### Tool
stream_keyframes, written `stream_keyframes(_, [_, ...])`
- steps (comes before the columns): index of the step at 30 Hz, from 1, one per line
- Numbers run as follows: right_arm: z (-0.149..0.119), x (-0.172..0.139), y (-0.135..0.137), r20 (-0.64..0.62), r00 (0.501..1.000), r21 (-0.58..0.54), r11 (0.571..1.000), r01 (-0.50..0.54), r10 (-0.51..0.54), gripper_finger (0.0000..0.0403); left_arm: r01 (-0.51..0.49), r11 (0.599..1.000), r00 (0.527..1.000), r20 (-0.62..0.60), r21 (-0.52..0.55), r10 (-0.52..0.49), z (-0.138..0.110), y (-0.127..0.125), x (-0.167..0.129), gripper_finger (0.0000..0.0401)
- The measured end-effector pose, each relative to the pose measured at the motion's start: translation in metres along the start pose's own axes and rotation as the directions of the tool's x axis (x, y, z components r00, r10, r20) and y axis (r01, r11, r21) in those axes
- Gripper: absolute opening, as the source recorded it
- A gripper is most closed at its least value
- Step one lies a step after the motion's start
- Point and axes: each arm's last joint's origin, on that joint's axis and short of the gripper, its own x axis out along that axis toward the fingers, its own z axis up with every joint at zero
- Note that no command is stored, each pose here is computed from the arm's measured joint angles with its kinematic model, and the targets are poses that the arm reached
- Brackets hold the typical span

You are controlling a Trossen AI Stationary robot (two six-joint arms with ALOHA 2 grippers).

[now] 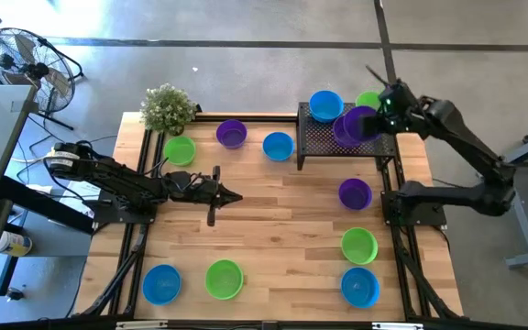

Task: Pick & Place Mini bowls
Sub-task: Stack the dark blue bowl on top of the dark blue bowl on the shelf

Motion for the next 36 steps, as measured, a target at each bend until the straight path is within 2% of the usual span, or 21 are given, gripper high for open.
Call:
stream_keyframes(4, [0.012, 0.024, -0.005, -0.052, 0.999, 0.037, 0.999, 0.018, -0.016, 0.0005, 0.001, 1.000, 1.000, 0.003, 0.001, -0.001, 0.002, 0.000, 0.002, 0.0002])
stream_keyframes(8, [0.022, 0.048, -0.005, -0.085, 0.996, 0.068, 0.997, -0.034, 0.040, 0.0006, 0.000, 1.000, 1.000, -0.017, 0.003, 0.000, 0.003, 0.000, 0.004, 0.0002])
stream_keyframes(12, [0.025, 0.061, -0.007, -0.118, 0.993, 0.081, 0.997, -0.006, 0.015, 0.0006, 0.000, 1.000, 1.000, -0.022, 0.004, 0.000, 0.004, 0.000, 0.006, 0.0002])
stream_keyframes(21, [0.027, 0.070, -0.004, -0.149, 0.989, 0.085, 0.996, -0.010, 0.023, 0.0006, 0.000, 1.000, 1.000, -0.023, 0.004, 0.000, 0.004, 0.000, 0.006, 0.0002])
stream_keyframes(36, [0.027, 0.073, -0.004, -0.171, 0.985, 0.083, 0.996, -0.010, 0.024, 0.0050, 0.000, 1.000, 1.000, -0.027, 0.004, 0.000, 0.003, 0.000, 0.006, 0.0002])
